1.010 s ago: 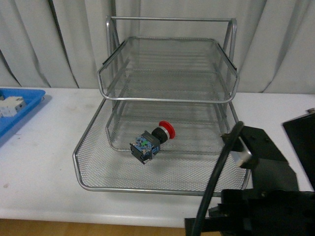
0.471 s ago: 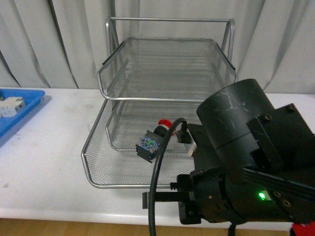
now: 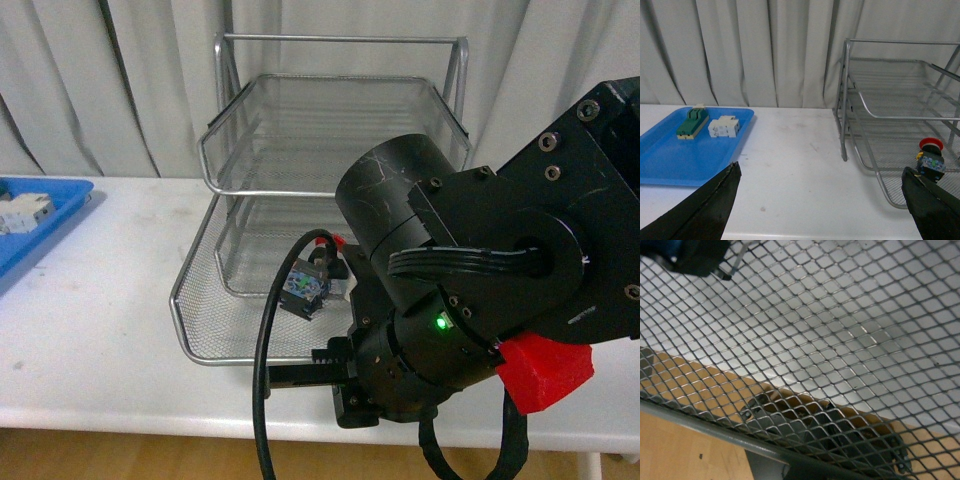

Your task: Place button on rack with both arms

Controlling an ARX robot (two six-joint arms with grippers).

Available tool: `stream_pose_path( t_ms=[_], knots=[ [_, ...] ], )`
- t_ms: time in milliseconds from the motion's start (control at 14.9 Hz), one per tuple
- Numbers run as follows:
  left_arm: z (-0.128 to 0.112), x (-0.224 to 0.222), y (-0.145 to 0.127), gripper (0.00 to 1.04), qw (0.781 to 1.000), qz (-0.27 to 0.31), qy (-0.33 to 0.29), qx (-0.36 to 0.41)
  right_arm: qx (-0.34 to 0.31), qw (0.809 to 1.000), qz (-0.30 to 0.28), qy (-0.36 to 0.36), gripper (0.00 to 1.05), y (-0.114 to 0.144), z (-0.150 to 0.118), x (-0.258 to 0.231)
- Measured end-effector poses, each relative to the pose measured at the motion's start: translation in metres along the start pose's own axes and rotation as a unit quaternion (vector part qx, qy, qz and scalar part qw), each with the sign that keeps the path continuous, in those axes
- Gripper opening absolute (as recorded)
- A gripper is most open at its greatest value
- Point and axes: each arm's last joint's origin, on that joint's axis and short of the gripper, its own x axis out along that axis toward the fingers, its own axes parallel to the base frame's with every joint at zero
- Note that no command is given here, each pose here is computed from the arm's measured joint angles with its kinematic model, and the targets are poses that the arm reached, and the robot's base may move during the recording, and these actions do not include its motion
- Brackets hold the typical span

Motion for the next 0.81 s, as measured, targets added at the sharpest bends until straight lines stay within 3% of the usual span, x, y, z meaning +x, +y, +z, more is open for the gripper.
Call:
stream_pose_path(
  t_ms=[202,269,337,404,471,538,606,673,808],
  knots=[
    [0.0,0.0,0.0,0.98,1.0,0.0,0.0,0.0,-0.023,0.999,-0.011,-0.028,0.02,0.001,0.005,0.0],
    [0.0,0.0,0.0,0.98,1.0,0.0,0.0,0.0,-0.033,0.986,-0.006,-0.163,0.02,0.005,0.029,-0.003],
    [0.0,0.0,0.0,0.98,1.0,0.0,0.0,0.0,-0.03,0.969,-0.015,-0.245,0.02,0.0,0.063,-0.024],
    [0.0,0.0,0.0,0.98,1.0,0.003,0.0,0.0,-0.025,0.957,-0.023,-0.289,0.02,-0.007,0.079,-0.053],
    [0.0,0.0,0.0,0.98,1.0,0.001,0.0,0.0,-0.028,0.969,-0.028,-0.243,0.02,-0.014,0.065,-0.035],
    [0.0,0.0,0.0,0.98,1.0,0.001,0.0,0.0,-0.031,0.962,-0.021,-0.27,0.02,-0.012,0.047,-0.05],
    [0.0,0.0,0.0,0.98,1.0,0.001,0.0,0.0,-0.061,0.911,-0.019,-0.406,0.1,-0.005,0.03,-0.109],
    [0.0,0.0,0.0,0.98,1.0,-0.001,0.0,0.0,-0.048,0.869,-0.07,-0.488,0.01,-0.008,0.023,-0.115],
    [0.0,0.0,0.0,0.98,1.0,0.002,0.001,0.0,-0.025,0.855,-0.135,-0.5,0.02,-0.046,-0.015,-0.117]
  ],
)
